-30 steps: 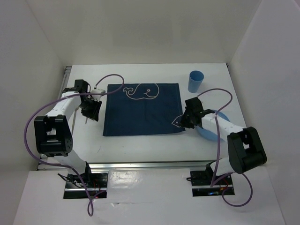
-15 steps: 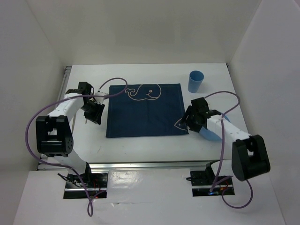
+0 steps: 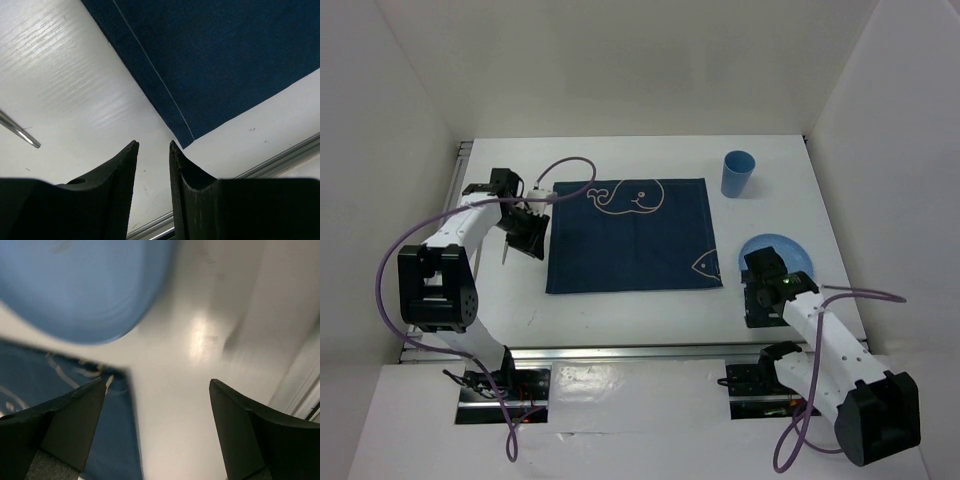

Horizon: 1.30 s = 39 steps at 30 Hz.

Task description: Set the dinner table for one person

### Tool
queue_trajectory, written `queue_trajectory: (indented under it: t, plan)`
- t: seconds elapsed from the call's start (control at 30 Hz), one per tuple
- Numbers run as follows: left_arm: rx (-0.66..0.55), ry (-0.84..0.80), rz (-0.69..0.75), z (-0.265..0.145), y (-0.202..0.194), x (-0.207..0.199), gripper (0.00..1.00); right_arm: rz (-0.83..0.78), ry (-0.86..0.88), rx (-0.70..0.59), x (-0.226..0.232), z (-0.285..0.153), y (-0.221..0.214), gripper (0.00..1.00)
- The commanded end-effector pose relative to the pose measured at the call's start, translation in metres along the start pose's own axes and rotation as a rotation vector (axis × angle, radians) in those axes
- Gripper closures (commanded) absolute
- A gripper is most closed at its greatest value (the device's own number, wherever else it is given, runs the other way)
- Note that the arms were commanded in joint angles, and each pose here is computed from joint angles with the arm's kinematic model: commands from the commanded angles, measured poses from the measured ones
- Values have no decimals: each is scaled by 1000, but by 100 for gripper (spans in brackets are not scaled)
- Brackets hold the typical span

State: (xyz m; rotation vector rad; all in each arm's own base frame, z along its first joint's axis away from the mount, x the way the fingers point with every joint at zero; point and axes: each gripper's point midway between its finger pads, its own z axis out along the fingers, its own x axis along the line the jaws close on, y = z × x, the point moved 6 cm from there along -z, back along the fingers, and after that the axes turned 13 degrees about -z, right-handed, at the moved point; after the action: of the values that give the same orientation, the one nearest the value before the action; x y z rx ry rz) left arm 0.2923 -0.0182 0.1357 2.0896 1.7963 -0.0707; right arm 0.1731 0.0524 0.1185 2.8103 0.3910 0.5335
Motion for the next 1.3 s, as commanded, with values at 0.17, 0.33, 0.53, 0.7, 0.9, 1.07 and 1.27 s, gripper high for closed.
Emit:
queue_trajectory:
  t: [0.17, 0.33, 0.53, 0.7, 0.9, 1.07, 1.27]
  plan:
    - [-9, -117, 1, -5, 9, -18, 61, 484, 15, -176, -11, 32, 20, 14]
    - [-8, -108, 1, -4, 6, -17, 61, 466, -30, -184, -20, 40, 17, 17]
    - [-8, -108, 1, -4, 6, -17, 62, 467, 50, -179, -7, 37, 19, 19]
    - [1, -109, -2, -2, 5, -16, 62, 517, 36, -201, -8, 44, 20, 19]
    - [11, -110, -6, 0, 2, -16, 62, 502, -26, -206, -10, 62, 16, 19]
    - [4, -109, -4, 0, 1, -16, 62, 514, -36, -192, 0, 70, 17, 19]
    - [5, -99, -13, -2, 2, -16, 62, 581, -162, -152, -12, 82, 23, 51]
